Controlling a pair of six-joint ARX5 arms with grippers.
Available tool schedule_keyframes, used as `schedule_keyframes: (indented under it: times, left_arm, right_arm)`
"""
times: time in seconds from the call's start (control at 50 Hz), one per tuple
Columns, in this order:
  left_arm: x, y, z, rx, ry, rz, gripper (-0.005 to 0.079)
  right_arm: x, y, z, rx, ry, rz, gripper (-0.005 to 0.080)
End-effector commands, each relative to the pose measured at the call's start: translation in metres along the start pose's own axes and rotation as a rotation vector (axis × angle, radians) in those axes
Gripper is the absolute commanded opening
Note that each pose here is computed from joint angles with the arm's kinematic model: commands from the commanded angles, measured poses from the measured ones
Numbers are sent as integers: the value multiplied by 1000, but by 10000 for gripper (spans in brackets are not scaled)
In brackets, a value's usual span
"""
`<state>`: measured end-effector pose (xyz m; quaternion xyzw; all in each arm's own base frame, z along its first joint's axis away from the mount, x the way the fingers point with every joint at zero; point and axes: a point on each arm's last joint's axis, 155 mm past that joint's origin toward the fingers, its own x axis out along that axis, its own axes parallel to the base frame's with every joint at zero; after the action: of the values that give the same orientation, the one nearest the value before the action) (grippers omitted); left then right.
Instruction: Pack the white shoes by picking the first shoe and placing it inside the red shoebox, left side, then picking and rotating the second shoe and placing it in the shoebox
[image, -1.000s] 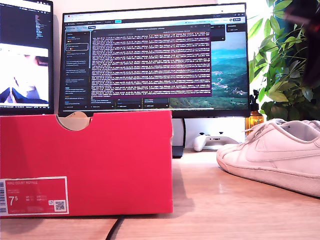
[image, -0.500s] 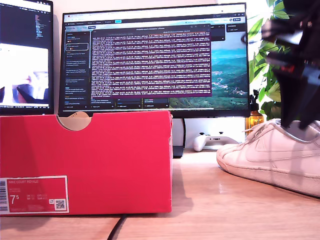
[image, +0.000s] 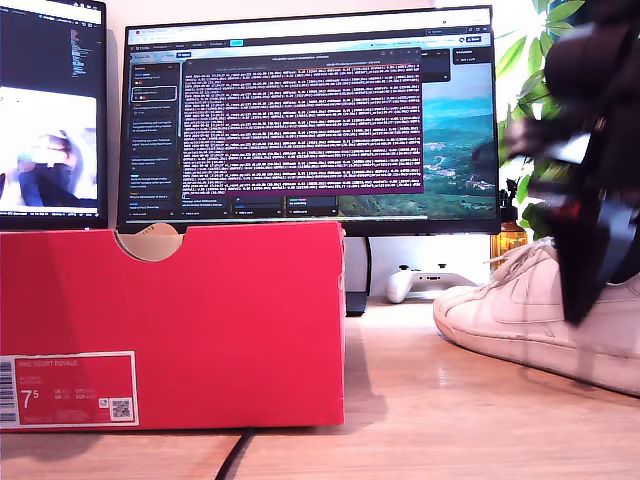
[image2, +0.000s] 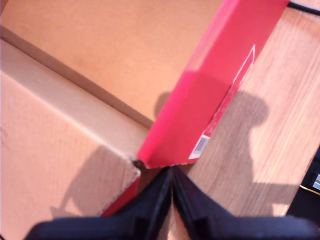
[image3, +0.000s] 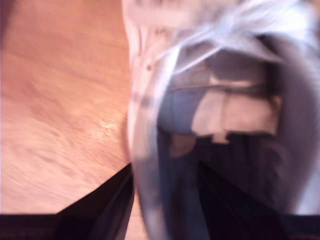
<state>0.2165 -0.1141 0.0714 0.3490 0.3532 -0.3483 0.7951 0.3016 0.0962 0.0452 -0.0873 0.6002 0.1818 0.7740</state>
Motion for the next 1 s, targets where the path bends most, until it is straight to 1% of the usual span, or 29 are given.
schedule_keyframes:
  times: [0.0, 0.04, 0.08, 0.16, 0.2, 0.22, 0.34, 0.44, 0.52, 0.72, 0.9, 0.98]
  left_arm:
    - [-2, 4, 9, 5, -26, 8, -19]
    - [-2, 4, 9, 2, -26, 7, -19]
    - [-2, 4, 9, -2, -26, 8, -19]
    - [-2, 4, 9, -2, -26, 7, -19]
    - [-2, 4, 9, -1, -26, 8, -19]
    - [-2, 4, 9, -1, -27, 8, -19]
    - [-2, 4, 9, -1, -26, 7, -19]
    - [-2, 4, 9, -1, -26, 8, -19]
    - [-2, 4, 9, -1, -26, 8, -19]
    - [-2, 4, 9, -1, -26, 8, -19]
    - [-2, 4, 9, -1, -26, 9, -19]
    - [-2, 4, 9, -1, -27, 9, -19]
  right_arm:
    - [7, 1, -6, -1, 36, 5, 350]
    - [8, 1, -6, 0, 41, 6, 317]
    - [9, 1, -6, -1, 38, 5, 244]
    - [9, 0, -2, 1, 23, 3, -22]
    - [9, 0, -1, 3, 20, 3, 1]
    - [9, 0, -1, 4, 19, 3, -12]
    - [2, 4, 7, 25, 10, 5, -13]
    - [-13, 11, 20, 51, -4, 9, -13]
    - [-31, 20, 38, 59, -41, 15, -13]
    - [-77, 59, 76, 120, -140, 95, -13]
    - [-107, 101, 102, 113, -220, 178, -13]
    - [-118, 121, 115, 142, -265, 225, -13]
